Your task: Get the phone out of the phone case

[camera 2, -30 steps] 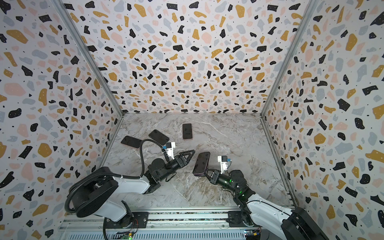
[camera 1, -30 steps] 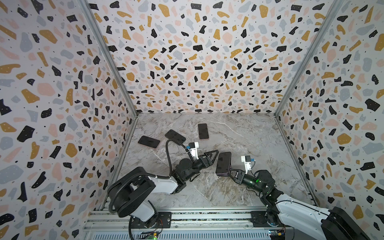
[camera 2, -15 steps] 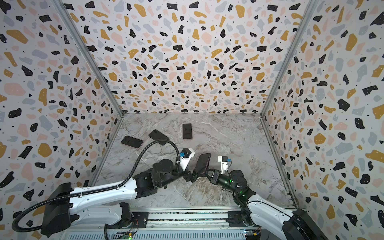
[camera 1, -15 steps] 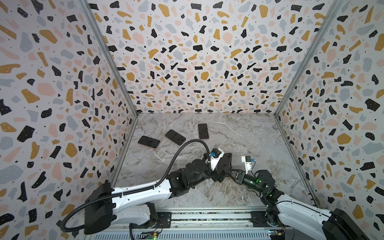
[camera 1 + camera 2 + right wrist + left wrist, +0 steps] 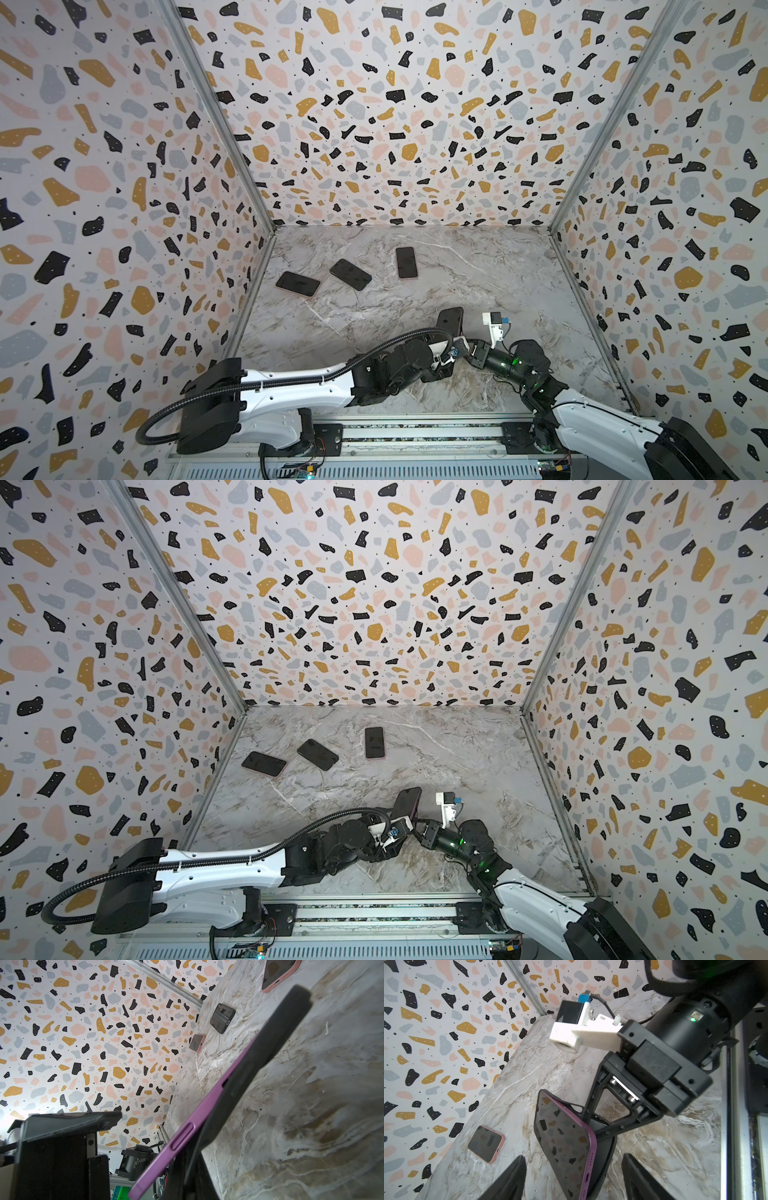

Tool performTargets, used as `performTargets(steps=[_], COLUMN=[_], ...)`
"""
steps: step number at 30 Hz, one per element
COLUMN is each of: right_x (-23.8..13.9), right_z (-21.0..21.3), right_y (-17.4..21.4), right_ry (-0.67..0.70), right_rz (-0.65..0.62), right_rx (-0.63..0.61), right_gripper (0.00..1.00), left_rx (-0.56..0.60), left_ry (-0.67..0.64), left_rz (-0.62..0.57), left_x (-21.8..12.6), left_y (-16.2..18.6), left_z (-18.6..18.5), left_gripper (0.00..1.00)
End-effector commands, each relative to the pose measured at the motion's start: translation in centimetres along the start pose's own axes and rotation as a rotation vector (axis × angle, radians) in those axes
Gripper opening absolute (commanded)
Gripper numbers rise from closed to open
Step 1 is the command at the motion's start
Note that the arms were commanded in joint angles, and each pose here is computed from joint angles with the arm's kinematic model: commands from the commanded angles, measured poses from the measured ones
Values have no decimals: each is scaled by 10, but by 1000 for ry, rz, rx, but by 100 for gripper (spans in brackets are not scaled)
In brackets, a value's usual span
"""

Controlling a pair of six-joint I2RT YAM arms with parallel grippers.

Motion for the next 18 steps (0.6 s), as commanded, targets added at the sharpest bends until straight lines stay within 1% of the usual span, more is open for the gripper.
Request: performTargets(steps=[1, 7, 13, 14, 16, 18], right_x=[0, -1, -1, -1, -1, -1], right_z=[16, 18, 18, 18, 19, 19], right_y=[-15, -16, -16, -16, -16, -17], right_ry=[-69, -74, -78, -78, -82, -84], right_rz=[-54, -57, -53, -54, -53, -54], right_rx=[-53, -54, -49, -48, -50, -48], right_gripper=[0, 0, 0, 0, 0, 0], left_rx=[43, 82, 109, 100, 105, 108], left_ry=[-63, -61, -59, -62, -61, -58], left_rz=[-22, 2, 18, -9, -7, -4], left_x=[4, 15, 22, 23, 26, 28], left_y=[-4, -2, 4, -1, 0, 2], left_z=[5, 1, -3, -3, -4, -6], left_gripper=[69, 61, 46, 43, 36, 32])
Point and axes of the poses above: each gripper's point midway between its finger pads, its own x axis out along the fingers, its own z axis along the line the jaws close on, y = z × x, the point moved 6 cm from there along -x, back along the fingers, and after that the axes turned 15 degrees about -x, right-handed, at the moved point
